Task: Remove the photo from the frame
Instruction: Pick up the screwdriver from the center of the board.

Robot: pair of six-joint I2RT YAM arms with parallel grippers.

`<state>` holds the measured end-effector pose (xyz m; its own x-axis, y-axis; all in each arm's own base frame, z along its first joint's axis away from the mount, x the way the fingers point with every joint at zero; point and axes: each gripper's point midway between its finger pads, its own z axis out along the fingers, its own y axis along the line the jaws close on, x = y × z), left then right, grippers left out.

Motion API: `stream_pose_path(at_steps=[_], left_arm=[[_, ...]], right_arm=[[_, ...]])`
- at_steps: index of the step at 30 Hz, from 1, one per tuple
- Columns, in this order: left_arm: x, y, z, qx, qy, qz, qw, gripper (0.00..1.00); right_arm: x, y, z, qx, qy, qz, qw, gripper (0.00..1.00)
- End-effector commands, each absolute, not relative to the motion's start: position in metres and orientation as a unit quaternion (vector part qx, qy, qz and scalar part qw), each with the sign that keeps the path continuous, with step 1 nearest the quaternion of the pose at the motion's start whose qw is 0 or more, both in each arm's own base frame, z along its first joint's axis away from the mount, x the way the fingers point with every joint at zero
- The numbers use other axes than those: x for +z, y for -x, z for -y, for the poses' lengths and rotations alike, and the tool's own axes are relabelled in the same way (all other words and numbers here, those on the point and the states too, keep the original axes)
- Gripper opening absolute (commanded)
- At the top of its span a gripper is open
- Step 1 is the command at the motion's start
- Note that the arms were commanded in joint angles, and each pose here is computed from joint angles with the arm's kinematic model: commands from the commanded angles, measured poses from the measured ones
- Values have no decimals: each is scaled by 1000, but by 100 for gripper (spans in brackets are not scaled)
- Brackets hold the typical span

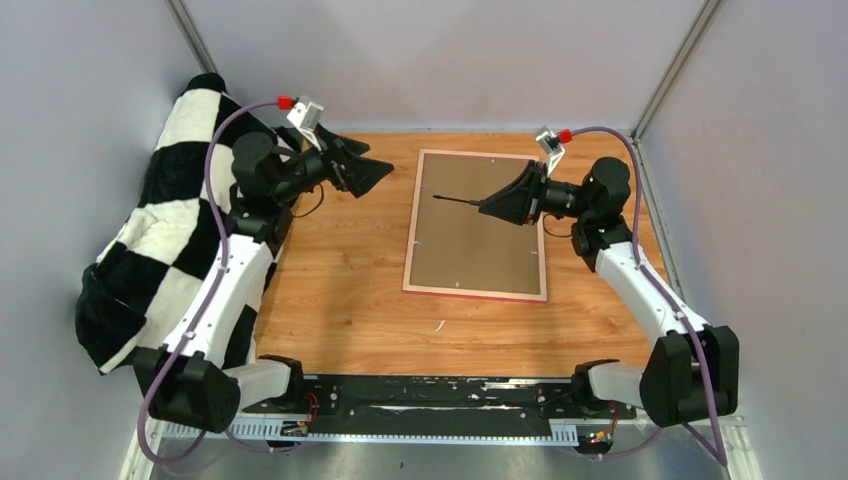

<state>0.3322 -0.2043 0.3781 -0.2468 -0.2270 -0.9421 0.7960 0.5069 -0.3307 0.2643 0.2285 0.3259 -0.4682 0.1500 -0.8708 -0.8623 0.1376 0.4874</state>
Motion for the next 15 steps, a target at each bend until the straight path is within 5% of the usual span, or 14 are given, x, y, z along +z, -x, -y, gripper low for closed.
stream_pose_path(at_steps=[1, 15], left_arm=[[357, -340, 184, -380, -220, -658, 612, 100], [232, -381, 177, -284, -221, -746, 560, 100]], right_arm=[[317, -281, -219, 579, 258, -653, 415, 0], [238, -319, -209, 545, 136, -769, 306, 0]])
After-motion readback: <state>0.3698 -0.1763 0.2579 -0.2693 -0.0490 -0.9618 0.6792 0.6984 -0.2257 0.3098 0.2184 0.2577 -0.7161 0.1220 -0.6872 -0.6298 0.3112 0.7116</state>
